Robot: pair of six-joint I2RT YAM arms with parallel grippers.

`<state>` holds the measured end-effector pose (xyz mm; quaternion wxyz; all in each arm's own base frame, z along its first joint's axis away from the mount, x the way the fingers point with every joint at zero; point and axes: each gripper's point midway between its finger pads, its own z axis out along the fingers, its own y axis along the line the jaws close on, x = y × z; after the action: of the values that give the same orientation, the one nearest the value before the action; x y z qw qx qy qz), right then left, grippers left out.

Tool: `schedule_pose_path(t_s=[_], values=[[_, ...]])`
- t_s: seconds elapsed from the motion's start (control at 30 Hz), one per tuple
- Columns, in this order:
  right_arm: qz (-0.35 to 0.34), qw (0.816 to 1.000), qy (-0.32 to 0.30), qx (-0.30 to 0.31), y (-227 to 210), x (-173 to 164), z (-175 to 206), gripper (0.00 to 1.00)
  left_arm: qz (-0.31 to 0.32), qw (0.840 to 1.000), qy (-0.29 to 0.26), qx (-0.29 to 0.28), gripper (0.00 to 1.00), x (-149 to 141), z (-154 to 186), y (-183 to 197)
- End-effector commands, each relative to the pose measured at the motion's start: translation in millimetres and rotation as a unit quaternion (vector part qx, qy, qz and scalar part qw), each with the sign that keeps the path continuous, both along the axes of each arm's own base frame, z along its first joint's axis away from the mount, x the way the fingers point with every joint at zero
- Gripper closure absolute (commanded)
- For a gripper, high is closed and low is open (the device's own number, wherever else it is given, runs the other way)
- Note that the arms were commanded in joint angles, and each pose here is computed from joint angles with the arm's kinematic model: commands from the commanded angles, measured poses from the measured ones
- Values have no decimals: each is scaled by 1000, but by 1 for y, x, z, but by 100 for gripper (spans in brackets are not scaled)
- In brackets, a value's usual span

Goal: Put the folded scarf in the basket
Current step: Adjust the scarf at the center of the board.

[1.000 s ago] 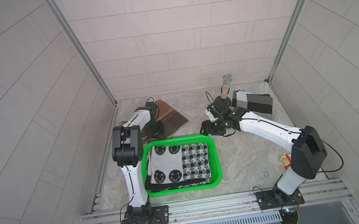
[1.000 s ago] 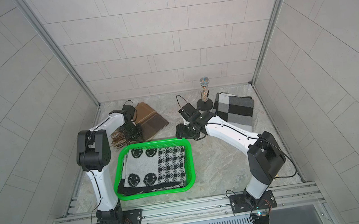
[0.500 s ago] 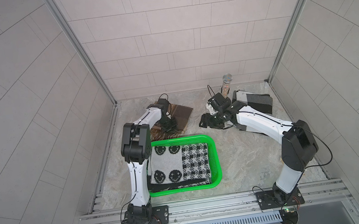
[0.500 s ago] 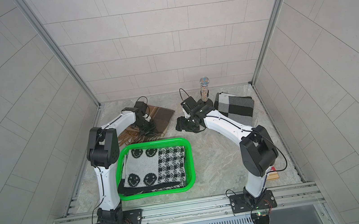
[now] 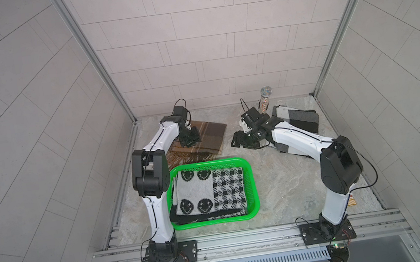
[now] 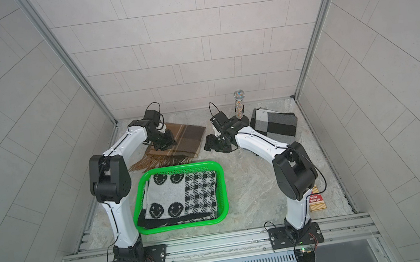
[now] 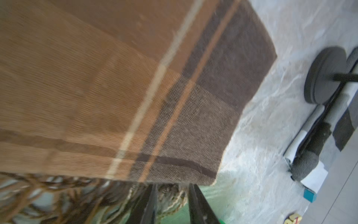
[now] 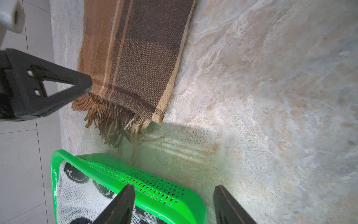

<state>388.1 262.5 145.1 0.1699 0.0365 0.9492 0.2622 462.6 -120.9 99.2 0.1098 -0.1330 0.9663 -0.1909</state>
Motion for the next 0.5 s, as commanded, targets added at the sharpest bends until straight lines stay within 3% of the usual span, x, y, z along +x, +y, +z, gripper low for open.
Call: schedule_pose_path(t_s=[0.0,0.2,0.47], values=[[3,1000,-5,3,0,2,3,30,24,997,23,73,66,7,-17,36],[9,1000,-9,9,3,4,5,26,40,992,60,107,64,10,-44,65],[3,1000,-12,15,-2,15,3,24,24,991,104,77,65,-27,-78,44]])
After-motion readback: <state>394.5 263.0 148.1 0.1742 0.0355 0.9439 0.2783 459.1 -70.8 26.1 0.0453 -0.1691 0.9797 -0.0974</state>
